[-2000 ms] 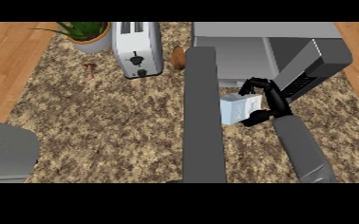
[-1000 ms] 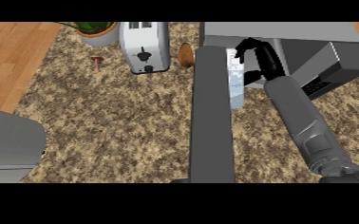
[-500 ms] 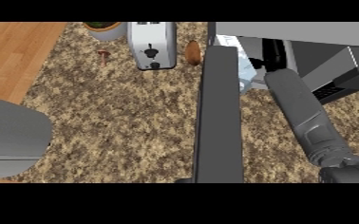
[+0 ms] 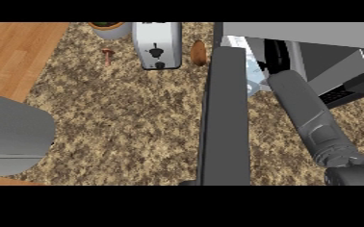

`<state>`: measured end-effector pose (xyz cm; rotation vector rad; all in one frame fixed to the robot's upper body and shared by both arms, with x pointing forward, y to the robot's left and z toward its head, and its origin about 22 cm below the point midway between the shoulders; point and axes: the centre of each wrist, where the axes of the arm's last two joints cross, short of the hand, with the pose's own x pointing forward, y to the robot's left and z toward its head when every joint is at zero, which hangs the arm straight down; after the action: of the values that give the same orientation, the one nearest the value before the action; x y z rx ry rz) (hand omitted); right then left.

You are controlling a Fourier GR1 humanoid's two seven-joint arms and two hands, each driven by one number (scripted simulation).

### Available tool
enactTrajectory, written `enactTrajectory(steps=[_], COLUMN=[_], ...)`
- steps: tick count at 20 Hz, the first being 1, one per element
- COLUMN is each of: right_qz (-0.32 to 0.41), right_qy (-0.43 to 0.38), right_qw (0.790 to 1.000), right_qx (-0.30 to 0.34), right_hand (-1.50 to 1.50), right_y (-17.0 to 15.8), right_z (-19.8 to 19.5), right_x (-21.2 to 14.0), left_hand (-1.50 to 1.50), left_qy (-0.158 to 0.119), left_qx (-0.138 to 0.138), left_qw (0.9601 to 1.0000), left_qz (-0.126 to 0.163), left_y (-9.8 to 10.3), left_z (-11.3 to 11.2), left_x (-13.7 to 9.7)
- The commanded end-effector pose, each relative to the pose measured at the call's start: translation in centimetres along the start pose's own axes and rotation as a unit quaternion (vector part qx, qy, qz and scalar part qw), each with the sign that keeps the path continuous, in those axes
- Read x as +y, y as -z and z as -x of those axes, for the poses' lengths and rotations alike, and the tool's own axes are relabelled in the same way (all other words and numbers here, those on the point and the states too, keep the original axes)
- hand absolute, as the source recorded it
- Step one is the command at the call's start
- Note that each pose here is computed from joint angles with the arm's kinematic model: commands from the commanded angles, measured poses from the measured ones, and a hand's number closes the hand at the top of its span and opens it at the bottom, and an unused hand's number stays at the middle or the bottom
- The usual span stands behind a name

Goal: Pick up the milk, place it into the microwave and close the microwave

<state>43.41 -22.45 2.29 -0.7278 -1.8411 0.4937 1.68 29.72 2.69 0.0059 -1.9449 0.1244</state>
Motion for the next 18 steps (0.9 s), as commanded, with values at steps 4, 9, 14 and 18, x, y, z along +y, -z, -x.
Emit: enactTrajectory(steps=[4, 9, 14, 18], right_qz=[-0.031, -0.036, -0.052, -0.078], right_qy=[0.075, 0.121, 0.178, 0.208], right_qw=[0.997, 0.992, 0.982, 0.974], right_qx=[-0.006, -0.014, -0.03, -0.03], right_hand=[-1.5, -1.5, -1.5, -1.5], right_y=[-0.3, -0.2, -2.5, -2.7], right_z=[0.0, -0.4, 1.3, 2.8], right_x=[0.6, 0.9, 1.7, 0.1], left_hand=[-1.5, -1.5, -1.5, -1.5], left_qy=[-0.004, -0.019, -0.027, -0.027], left_qx=[-0.002, 0.005, 0.005, 0.001], left_qw=[0.9996, 0.9994, 0.9982, 0.9971], left_qz=[0.026, 0.03, 0.053, 0.07], left_y=[0.8, 1.0, 1.5, 1.4], left_z=[0.6, 0.6, 1.7, 1.3], left_x=[-0.3, -1.4, -3.0, -4.5])
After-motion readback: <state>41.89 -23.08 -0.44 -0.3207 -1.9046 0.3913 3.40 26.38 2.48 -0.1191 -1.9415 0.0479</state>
